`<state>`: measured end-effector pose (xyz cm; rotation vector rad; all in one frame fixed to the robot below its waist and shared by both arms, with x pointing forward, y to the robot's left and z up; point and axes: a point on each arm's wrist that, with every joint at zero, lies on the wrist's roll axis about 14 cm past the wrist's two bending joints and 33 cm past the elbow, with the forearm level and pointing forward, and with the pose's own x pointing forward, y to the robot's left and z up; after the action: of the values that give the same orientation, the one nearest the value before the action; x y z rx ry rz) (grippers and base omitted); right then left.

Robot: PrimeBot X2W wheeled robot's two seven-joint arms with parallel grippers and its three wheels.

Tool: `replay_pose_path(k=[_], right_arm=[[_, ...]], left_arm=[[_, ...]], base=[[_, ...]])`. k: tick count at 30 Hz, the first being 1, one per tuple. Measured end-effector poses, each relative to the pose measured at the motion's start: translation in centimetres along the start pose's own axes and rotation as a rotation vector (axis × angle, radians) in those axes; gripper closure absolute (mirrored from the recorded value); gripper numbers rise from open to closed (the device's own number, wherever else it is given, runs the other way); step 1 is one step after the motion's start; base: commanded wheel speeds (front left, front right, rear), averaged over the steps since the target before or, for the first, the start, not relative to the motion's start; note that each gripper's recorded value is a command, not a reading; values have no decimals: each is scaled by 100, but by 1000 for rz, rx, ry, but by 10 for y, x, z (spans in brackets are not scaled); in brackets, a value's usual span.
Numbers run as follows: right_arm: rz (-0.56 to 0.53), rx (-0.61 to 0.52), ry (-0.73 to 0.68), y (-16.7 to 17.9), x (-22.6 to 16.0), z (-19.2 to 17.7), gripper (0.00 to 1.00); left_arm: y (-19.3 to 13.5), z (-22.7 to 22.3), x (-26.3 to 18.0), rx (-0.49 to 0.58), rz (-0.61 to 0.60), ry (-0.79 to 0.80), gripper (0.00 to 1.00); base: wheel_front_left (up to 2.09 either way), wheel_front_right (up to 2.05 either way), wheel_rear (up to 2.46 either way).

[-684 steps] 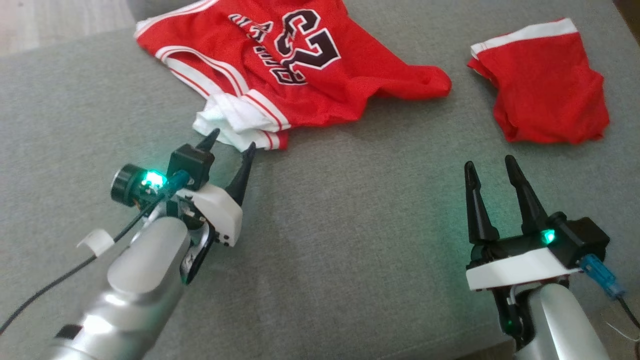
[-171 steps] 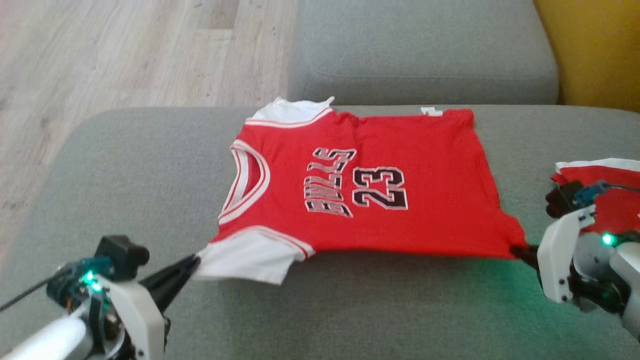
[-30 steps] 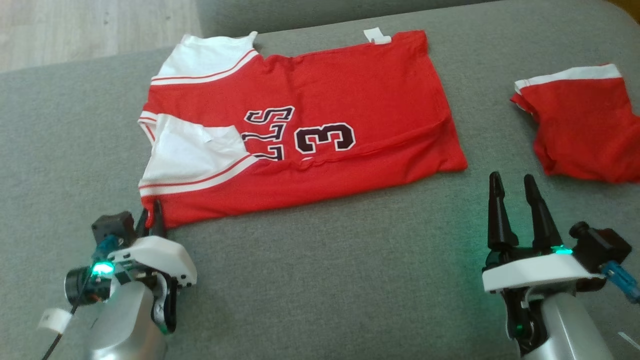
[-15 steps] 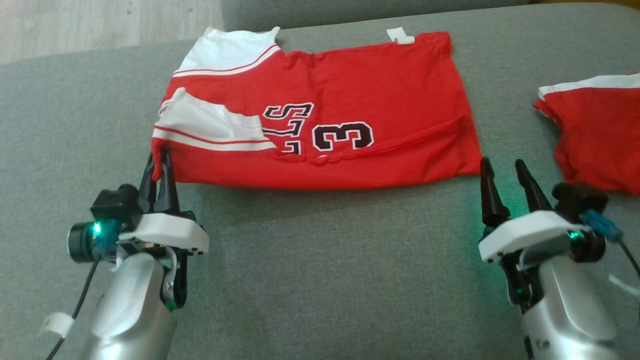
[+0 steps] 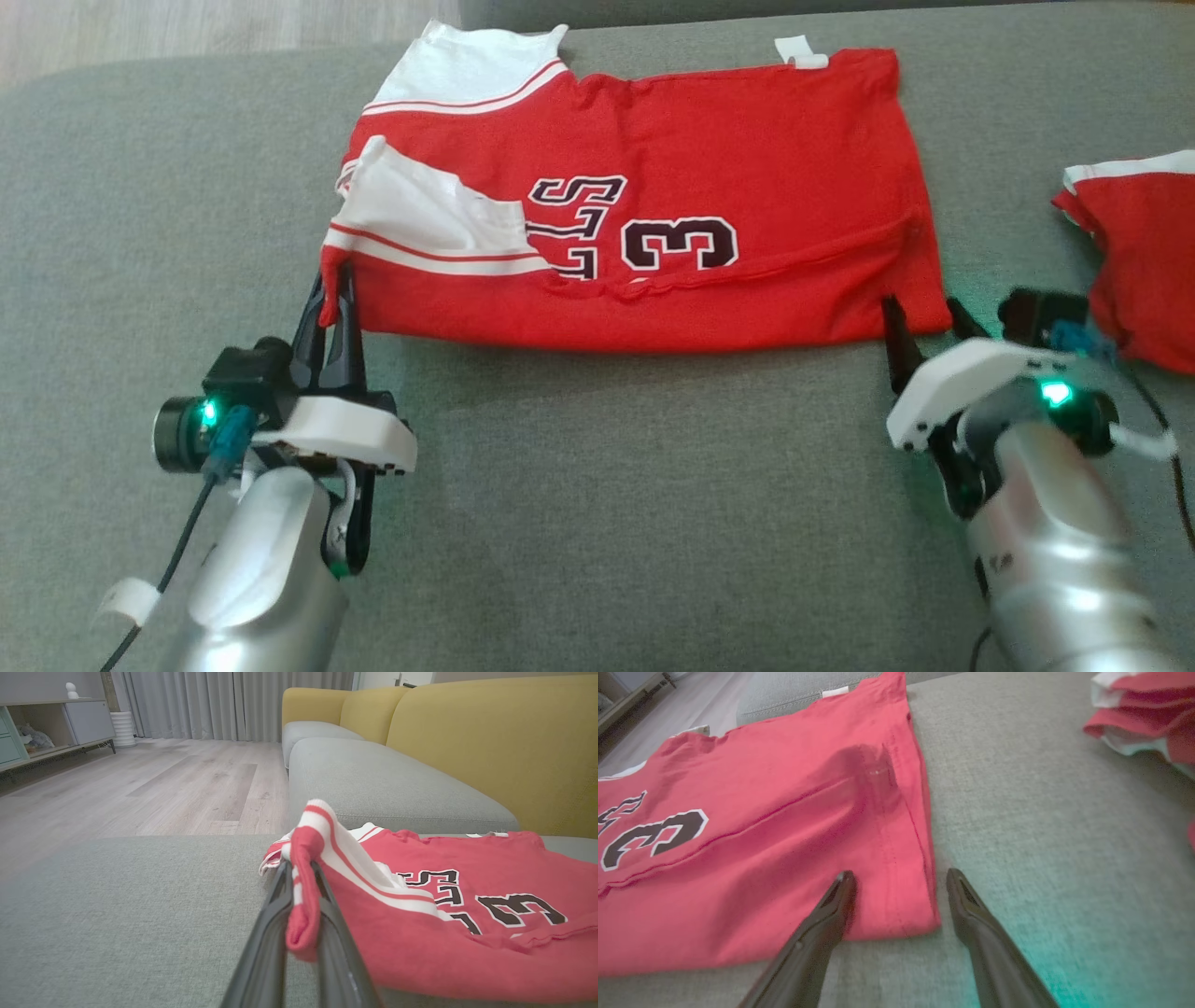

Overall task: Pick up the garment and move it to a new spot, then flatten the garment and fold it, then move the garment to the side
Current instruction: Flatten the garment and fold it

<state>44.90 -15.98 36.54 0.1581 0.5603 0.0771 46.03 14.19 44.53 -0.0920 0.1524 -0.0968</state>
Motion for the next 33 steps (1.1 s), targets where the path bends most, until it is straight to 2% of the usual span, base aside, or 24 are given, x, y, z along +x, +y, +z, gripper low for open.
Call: replay_pose_path(k=[3, 4, 5, 12, 24, 33], right_arm=[[10, -50, 33, 3, 8, 3, 0], [16, -75, 41, 5, 10, 3, 86], [21, -106, 46, 7, 11, 4, 100], [16, -174, 19, 9, 6, 12, 100], [-21, -99, -106, -3, -37, 20, 100], [-31, -72, -95, -7, -78, 5, 100]], left_arm=[[1, -3, -1, 2, 0, 9, 100], [1, -4, -1, 2, 1, 17, 100], [1, -5, -2, 4, 1, 19, 100], [5, -7, -10, 16, 10, 41, 100], [8, -30, -56, 55, 7, 140, 100], [4, -37, -91, 58, -12, 186, 100]], base=[[0, 0, 0], [0, 0, 0], [0, 0, 0], [0, 0, 0], [0, 0, 0], [0, 0, 0]])
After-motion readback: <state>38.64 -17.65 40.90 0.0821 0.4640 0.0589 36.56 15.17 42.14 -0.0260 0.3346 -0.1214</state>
